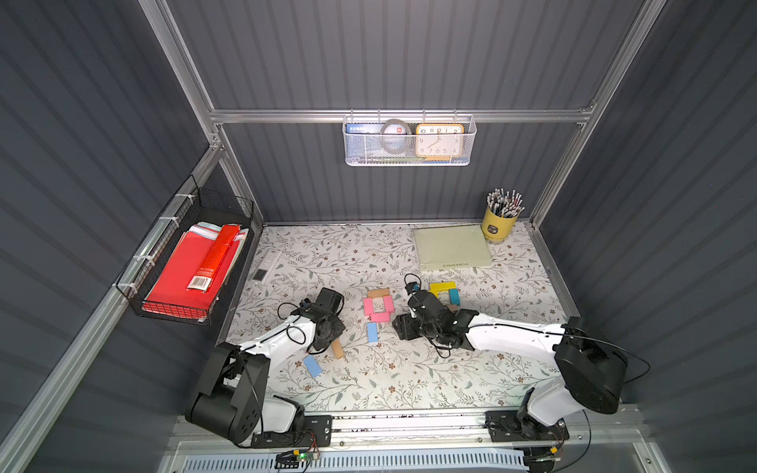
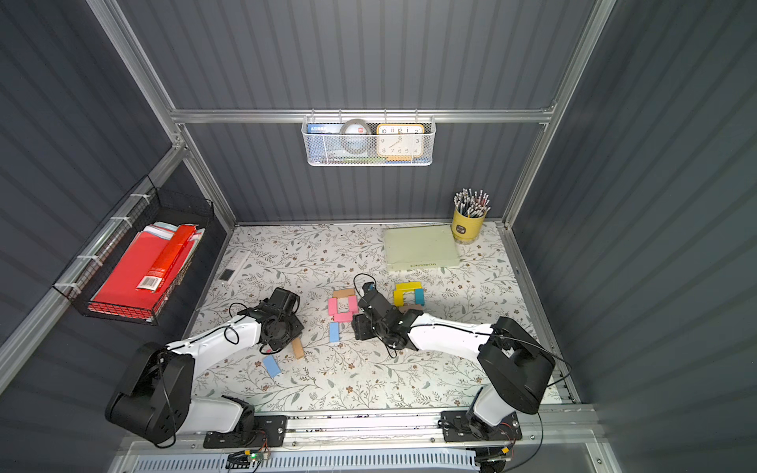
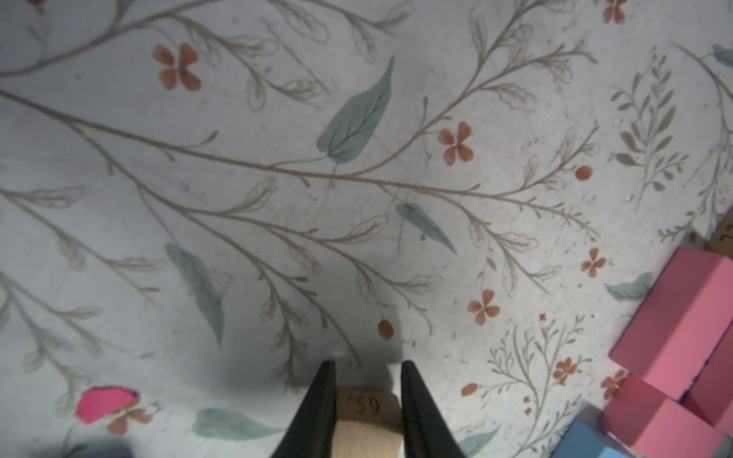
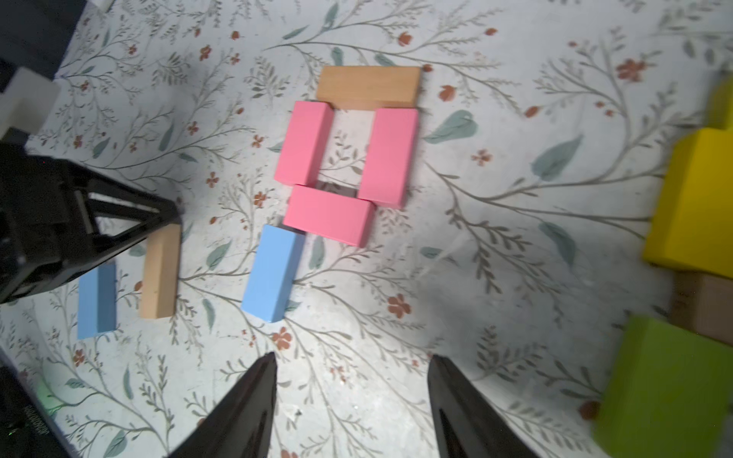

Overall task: Assemble the number 8 with building blocks
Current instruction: Move the building block to the center of the board, then pick up the building block from the center of the board, then assemble the building block at the center of the board.

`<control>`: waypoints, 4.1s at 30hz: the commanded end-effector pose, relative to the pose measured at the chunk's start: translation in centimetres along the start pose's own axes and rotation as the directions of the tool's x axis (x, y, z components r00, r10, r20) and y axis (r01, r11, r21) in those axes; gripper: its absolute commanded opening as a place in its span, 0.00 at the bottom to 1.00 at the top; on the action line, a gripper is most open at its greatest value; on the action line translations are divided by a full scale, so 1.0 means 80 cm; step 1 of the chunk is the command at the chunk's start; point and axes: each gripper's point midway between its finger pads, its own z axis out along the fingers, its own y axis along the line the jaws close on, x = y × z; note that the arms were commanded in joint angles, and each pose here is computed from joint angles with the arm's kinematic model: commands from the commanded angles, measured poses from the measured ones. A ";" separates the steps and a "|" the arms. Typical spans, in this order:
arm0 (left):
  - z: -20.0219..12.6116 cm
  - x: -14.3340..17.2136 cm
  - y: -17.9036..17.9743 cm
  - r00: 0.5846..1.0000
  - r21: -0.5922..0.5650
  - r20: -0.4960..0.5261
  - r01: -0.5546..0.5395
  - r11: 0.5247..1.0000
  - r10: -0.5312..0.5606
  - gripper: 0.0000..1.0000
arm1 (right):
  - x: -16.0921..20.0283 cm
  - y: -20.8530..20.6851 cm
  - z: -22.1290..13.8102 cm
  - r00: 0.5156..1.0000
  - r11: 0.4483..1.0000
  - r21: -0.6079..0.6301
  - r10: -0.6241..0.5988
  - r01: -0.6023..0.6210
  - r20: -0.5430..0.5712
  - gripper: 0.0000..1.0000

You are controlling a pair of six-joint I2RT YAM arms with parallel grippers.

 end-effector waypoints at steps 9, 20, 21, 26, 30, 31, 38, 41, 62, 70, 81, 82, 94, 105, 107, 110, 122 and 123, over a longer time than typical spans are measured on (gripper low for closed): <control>-0.022 -0.047 -0.033 0.996 0.005 0.085 -0.002 1.000 0.002 0.79 | -0.001 0.094 0.022 0.999 0.997 -0.067 -0.031 0.032 0.022 0.67; -0.062 -0.209 -0.025 0.953 0.050 0.295 0.052 0.997 -0.065 0.94 | 0.013 0.163 0.079 0.989 0.989 0.030 -0.147 0.146 0.007 0.72; -0.064 -0.219 -0.021 0.949 0.057 0.307 0.058 0.997 -0.073 0.94 | 0.018 0.169 0.086 0.987 0.986 0.029 -0.163 0.164 -0.010 0.72; -0.065 -0.251 -0.003 0.934 0.071 0.344 0.081 0.994 -0.101 0.94 | 0.038 0.178 0.118 0.980 0.980 0.061 -0.184 0.189 -0.078 0.71; -0.063 -0.262 0.008 0.926 0.056 0.366 0.081 0.995 -0.096 0.94 | 0.049 0.174 0.138 0.972 0.972 0.105 -0.197 0.211 -0.131 0.70; -0.063 -0.263 0.009 0.924 0.055 0.371 0.079 0.995 -0.094 0.94 | 0.051 0.174 0.141 0.970 0.970 0.112 -0.200 0.216 -0.139 0.69; -0.055 -0.262 0.012 0.927 0.044 0.367 0.061 0.997 -0.073 0.94 | 0.051 0.167 0.152 0.965 0.957 0.161 -0.216 0.239 -0.151 0.62; -0.054 -0.260 0.009 0.929 0.058 0.362 0.055 0.997 -0.073 0.94 | 0.052 0.168 0.156 0.960 0.954 0.159 -0.229 0.254 -0.159 0.57; -0.055 -0.256 0.007 0.932 0.069 0.359 0.021 0.997 -0.045 0.95 | 0.015 0.167 0.125 0.970 0.953 0.185 -0.231 0.241 -0.072 0.11; -0.062 -0.257 -0.001 0.928 0.092 0.372 -0.031 0.995 -0.005 0.96 | -0.030 0.133 0.061 0.987 0.968 0.201 -0.161 0.153 0.024 0.07; -0.063 -0.256 -0.003 0.926 0.099 0.378 -0.052 0.994 0.011 0.99 | -0.023 0.031 -0.010 0.998 0.959 0.280 -0.058 0.045 0.036 0.06; -0.062 -0.255 -0.003 0.926 0.099 0.376 -0.054 0.994 0.013 0.99 | -0.019 0.023 -0.012 0.998 0.958 0.285 -0.047 0.036 0.031 0.06; -0.061 -0.254 -0.004 0.928 0.099 0.372 -0.061 0.993 0.020 0.99 | 0.032 -0.013 0.023 0.997 0.966 0.258 -0.009 0.028 -0.076 0.05; -0.060 -0.253 -0.003 0.928 0.097 0.371 -0.062 0.993 0.022 0.99 | 0.054 -0.030 0.057 0.989 0.956 0.290 0.074 -0.034 -0.128 0.07; -0.059 -0.253 -0.003 0.930 0.095 0.368 -0.062 0.994 0.022 0.99 | 0.056 -0.032 0.061 0.987 0.954 0.298 0.082 -0.037 -0.137 0.07; -0.058 -0.252 -0.002 0.930 0.094 0.367 -0.062 0.994 0.023 0.99 | 0.056 -0.035 0.065 0.987 0.950 0.309 0.086 -0.040 -0.137 0.08; -0.057 -0.252 -0.001 0.931 0.087 0.365 -0.060 0.994 0.024 0.99 | 0.054 -0.044 0.074 0.983 0.942 0.327 0.128 -0.078 -0.134 0.12; -0.057 -0.252 -0.001 0.930 0.087 0.366 -0.059 0.994 0.023 0.99 | 0.054 -0.044 0.074 0.982 0.942 0.326 0.127 -0.076 -0.137 0.12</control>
